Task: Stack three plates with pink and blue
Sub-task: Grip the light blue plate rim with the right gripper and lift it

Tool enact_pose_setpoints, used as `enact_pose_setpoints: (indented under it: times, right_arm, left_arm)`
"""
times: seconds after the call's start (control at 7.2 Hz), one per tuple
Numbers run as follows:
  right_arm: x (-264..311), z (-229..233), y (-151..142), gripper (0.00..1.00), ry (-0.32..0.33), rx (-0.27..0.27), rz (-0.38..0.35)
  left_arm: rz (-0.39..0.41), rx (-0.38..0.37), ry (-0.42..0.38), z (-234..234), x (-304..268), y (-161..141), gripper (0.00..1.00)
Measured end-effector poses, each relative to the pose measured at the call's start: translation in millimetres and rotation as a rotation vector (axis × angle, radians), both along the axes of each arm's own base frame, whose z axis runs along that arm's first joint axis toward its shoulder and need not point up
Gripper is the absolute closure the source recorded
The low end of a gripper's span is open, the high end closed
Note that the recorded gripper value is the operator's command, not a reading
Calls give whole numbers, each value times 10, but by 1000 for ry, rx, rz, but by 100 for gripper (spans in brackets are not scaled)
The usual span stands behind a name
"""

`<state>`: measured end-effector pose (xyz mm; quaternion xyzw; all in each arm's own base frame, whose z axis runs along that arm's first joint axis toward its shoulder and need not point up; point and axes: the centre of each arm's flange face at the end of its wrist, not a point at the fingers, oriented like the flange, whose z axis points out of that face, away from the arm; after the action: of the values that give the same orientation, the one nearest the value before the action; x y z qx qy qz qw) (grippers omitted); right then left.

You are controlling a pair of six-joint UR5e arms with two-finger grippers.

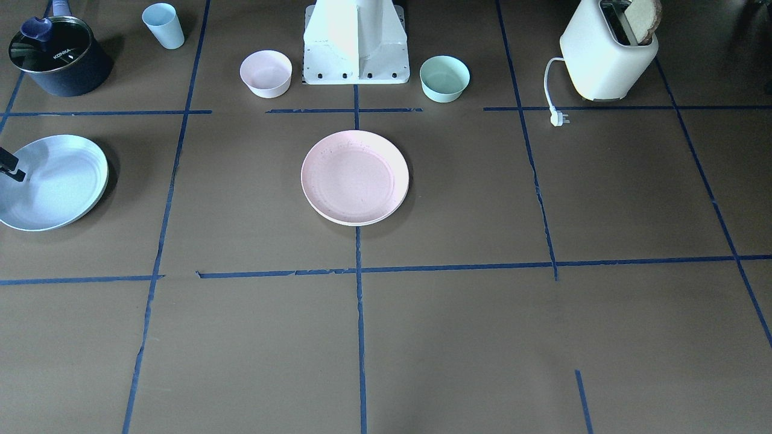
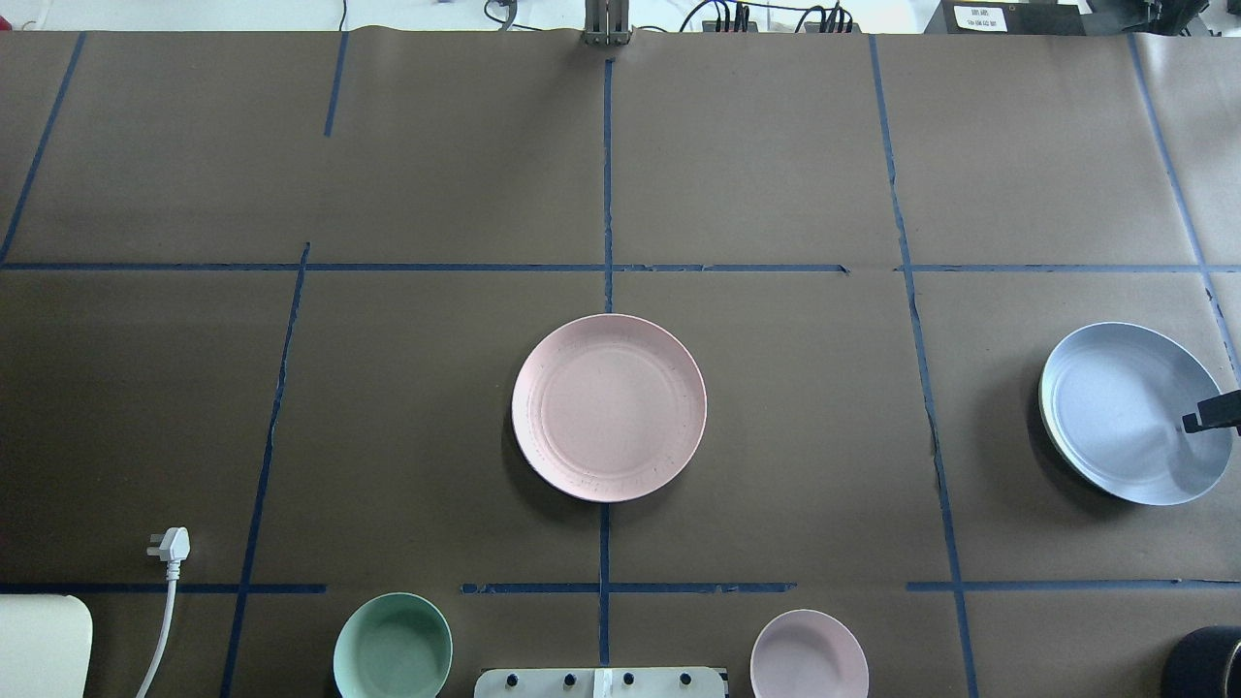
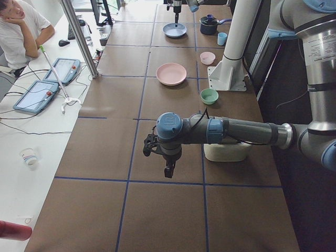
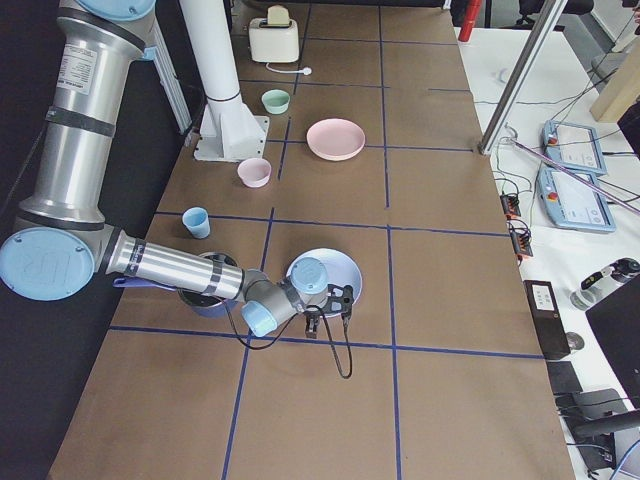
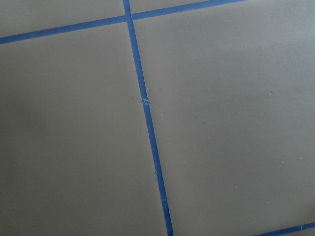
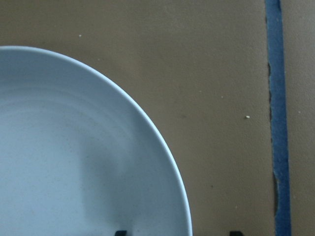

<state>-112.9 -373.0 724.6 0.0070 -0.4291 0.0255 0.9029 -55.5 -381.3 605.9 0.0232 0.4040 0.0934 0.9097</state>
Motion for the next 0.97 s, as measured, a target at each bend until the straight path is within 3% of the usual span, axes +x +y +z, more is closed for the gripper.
enact_pose_setpoints:
  times: [0.69, 0.97]
  right_arm:
    - [-38, -167, 7, 100, -65, 17, -28]
    - [-112, -559, -74, 100, -137, 23, -36]
  left_arm:
    - [1, -5, 1, 22, 0, 41, 0]
    - [0, -6, 1, 26, 1, 42, 0]
